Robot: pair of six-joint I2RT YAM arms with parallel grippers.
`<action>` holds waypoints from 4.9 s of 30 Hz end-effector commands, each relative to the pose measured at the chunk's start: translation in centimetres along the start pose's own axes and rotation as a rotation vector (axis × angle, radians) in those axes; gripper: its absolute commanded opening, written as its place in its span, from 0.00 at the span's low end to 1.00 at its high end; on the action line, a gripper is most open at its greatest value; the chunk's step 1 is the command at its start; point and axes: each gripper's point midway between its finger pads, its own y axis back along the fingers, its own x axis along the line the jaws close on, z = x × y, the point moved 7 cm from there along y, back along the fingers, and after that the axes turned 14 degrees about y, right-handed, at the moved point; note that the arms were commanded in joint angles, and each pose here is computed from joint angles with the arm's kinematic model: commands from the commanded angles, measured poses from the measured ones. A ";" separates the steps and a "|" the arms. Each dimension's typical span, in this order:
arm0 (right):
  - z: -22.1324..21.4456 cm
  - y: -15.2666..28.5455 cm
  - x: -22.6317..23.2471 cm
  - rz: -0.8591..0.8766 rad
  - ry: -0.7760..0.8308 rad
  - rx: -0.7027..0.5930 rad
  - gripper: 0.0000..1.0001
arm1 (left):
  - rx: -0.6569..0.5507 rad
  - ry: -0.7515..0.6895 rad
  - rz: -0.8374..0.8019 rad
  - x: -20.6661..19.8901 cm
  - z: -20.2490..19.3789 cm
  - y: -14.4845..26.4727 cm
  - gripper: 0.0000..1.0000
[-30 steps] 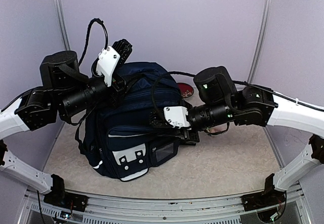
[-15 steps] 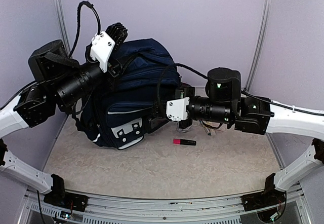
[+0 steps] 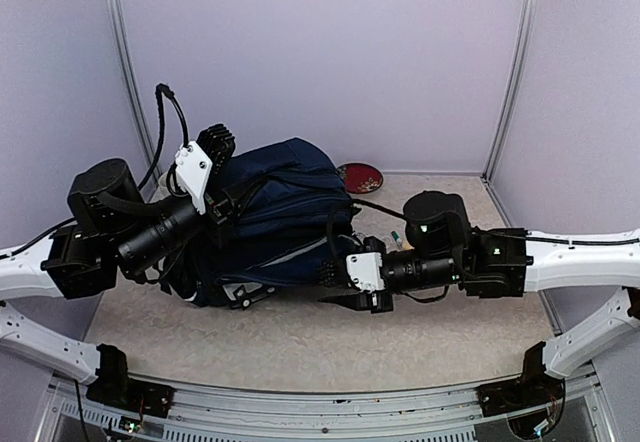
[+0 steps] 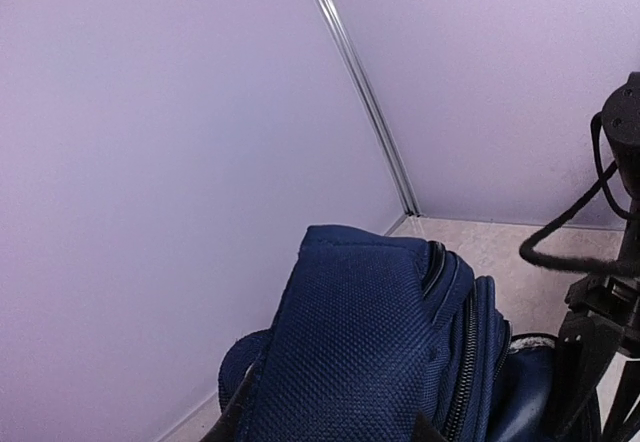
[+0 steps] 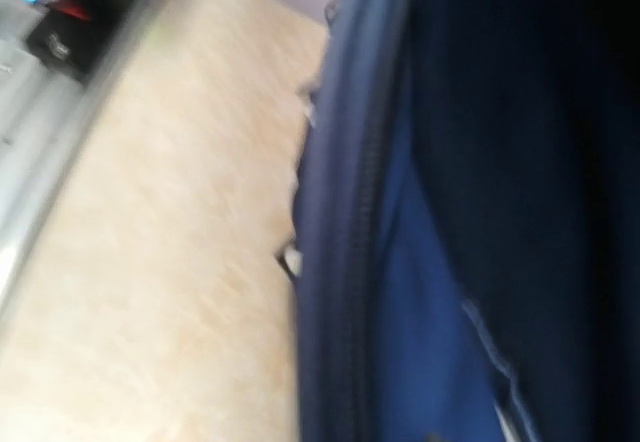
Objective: Pack the student bag
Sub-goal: Open the upper front pocket of the student bag, then pick up the pen from the center of the board, then place the pen in the upper front pocket of the bag.
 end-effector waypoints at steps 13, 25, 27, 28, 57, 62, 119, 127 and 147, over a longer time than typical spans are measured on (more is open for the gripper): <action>-2.6 18.3 -12.3 -0.581 -0.710 -0.072 0.67 | -0.163 0.297 -0.093 -0.5 4.1 2.6 0.00; -21.5 8.7 -6.7 -0.326 -1.097 0.549 0.69 | -0.154 0.289 -0.128 -1.1 4.6 3.6 0.00; -23.2 6.5 -5.0 -0.219 -1.122 0.597 0.61 | -0.151 0.282 -0.122 -1.1 4.7 3.6 0.00; -23.5 5.4 -4.2 -0.159 -1.129 0.599 0.58 | -0.153 0.279 -0.120 -1.1 4.8 3.6 0.00; -26.0 -5.3 4.8 0.193 -0.921 0.808 0.60 | -0.143 0.246 -0.091 -0.9 4.8 3.5 0.00; -26.5 -5.1 5.2 0.176 -0.935 0.847 0.29 | -0.140 0.249 -0.087 -0.8 4.7 3.6 0.00; 2.1 -3.1 -4.9 -0.079 -0.053 0.238 0.54 | -0.166 0.299 -0.078 -0.3 5.3 3.9 0.00; 6.5 0.5 -6.8 -0.076 -0.177 0.001 0.65 | -0.131 0.307 0.021 0.3 4.6 3.3 0.00; -24.0 10.5 -5.3 -0.281 -1.034 0.894 0.80 | -0.114 0.334 0.094 1.7 4.7 3.4 0.00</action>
